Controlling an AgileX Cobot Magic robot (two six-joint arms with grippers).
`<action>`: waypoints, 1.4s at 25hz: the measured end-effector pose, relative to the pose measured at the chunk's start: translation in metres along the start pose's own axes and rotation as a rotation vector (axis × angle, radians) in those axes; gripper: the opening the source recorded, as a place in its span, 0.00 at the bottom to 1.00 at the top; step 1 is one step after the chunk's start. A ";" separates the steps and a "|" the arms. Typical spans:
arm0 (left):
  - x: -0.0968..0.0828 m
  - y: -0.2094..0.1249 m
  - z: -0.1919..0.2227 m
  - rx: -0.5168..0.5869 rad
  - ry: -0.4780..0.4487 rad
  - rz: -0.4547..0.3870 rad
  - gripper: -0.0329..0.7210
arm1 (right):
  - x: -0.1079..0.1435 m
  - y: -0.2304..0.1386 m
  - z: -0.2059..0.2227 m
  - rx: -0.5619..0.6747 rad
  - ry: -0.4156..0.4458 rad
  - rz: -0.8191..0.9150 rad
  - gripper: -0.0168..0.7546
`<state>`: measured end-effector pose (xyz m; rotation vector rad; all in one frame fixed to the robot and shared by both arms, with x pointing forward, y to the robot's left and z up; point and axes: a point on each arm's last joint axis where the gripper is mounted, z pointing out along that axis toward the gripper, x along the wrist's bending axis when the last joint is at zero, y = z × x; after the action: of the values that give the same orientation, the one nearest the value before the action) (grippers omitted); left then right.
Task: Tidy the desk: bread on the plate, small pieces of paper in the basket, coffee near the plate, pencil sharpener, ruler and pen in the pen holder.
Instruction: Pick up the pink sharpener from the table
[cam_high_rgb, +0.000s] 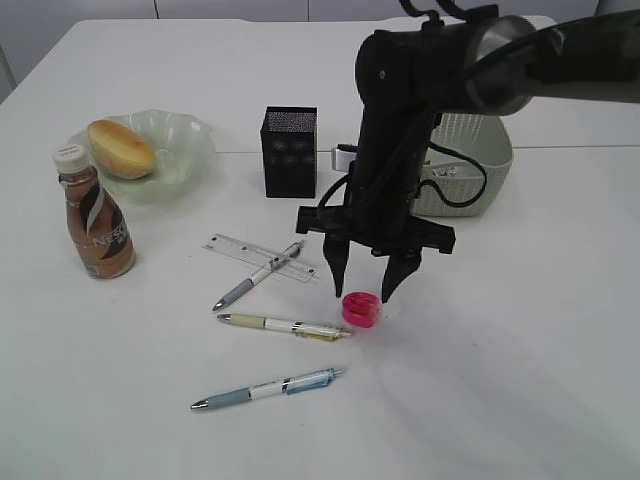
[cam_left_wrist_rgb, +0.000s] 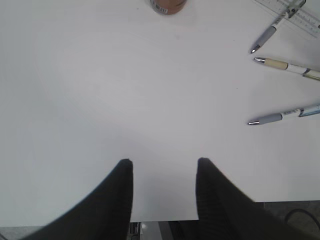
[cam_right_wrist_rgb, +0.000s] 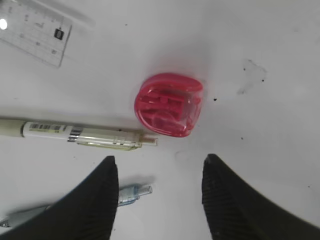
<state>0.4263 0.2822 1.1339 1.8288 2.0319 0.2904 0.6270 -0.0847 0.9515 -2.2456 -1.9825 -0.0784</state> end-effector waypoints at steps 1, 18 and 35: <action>0.000 0.000 0.000 0.000 0.000 0.000 0.45 | 0.000 0.001 0.005 0.008 -0.006 0.002 0.54; 0.000 0.000 0.000 0.000 0.000 0.000 0.45 | -0.004 0.005 0.012 -0.006 -0.048 -0.012 0.54; 0.000 0.000 0.000 0.000 -0.002 -0.001 0.45 | -0.004 0.009 0.030 0.000 -0.049 -0.002 0.60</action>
<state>0.4262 0.2821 1.1339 1.8280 2.0314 0.2883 0.6341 -0.0852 0.9209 -2.2667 -2.0092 -0.0231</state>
